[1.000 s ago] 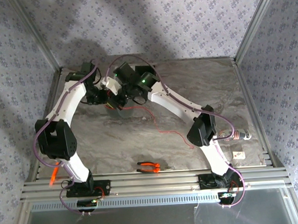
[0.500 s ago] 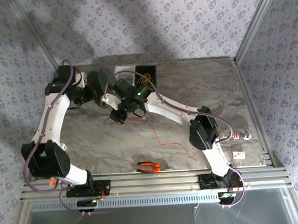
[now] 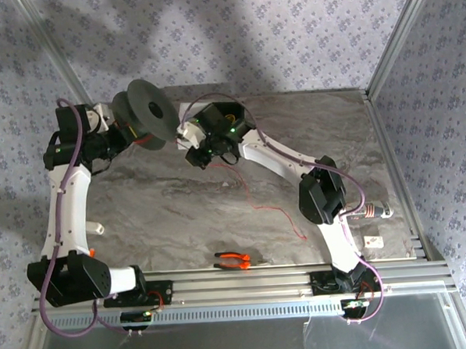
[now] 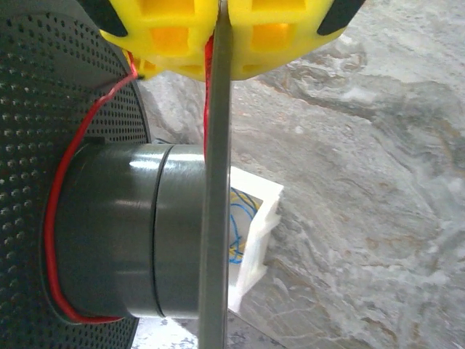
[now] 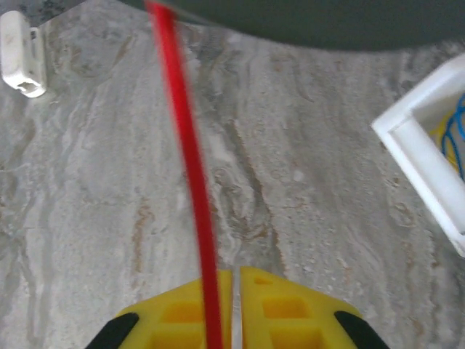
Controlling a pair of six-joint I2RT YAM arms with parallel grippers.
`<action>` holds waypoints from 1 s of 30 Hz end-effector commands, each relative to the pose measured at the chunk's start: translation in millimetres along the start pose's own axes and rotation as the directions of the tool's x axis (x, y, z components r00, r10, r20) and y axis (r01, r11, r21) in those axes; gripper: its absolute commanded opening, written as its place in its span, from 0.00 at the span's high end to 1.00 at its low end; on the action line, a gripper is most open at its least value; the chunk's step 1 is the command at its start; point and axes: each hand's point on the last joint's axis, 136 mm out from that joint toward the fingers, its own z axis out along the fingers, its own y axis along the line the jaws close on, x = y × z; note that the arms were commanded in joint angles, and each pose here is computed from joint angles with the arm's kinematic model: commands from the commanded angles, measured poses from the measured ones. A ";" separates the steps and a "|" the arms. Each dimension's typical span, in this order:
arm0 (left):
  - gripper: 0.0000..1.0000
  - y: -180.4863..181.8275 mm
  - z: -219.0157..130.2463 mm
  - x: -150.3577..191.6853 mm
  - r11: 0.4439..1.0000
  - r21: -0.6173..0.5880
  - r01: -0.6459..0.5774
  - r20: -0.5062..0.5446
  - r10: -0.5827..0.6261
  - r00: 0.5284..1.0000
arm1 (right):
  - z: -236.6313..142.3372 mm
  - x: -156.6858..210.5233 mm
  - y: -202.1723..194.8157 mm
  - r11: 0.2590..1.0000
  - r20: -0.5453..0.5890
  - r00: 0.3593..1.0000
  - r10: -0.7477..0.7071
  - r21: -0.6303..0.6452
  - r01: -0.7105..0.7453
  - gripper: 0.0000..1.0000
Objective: Wrap the cables
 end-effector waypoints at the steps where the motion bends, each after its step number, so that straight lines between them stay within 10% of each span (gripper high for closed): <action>1: 1.00 -32.5 -39.9 -46.9 0.990 0.124 -0.064 0.214 0.036 0.976 | 7.8 47.1 -20.2 0.997 -0.123 0.990 0.074 0.009 -0.073 0.85; 8: 1.00 -28.0 -54.2 -52.4 0.988 0.145 -0.050 0.239 0.014 0.971 | -4.6 71.7 -45.4 0.989 -0.105 0.983 0.149 0.015 -0.148 0.59; 14: 1.00 -26.0 -59.4 -53.8 0.989 0.138 -0.052 0.244 0.017 0.970 | -13.1 94.6 -53.6 0.981 -0.105 0.975 0.195 0.012 -0.195 0.56; 16: 1.00 -26.3 -60.2 -53.9 0.989 0.139 -0.054 0.245 0.018 0.969 | -14.8 101.0 -56.0 0.978 -0.106 0.972 0.208 0.016 -0.208 0.62; 19: 1.00 -29.4 -61.1 -53.7 0.986 0.154 -0.059 0.241 0.021 0.970 | -17.4 109.2 -61.3 0.973 -0.101 0.968 0.229 0.026 -0.227 1.00; 30: 1.00 -59.5 -54.2 -0.5 0.926 0.249 -0.284 0.034 0.284 0.958 | -35.5 125.3 -119.4 0.940 -0.134 0.936 0.326 0.154 -0.305 1.00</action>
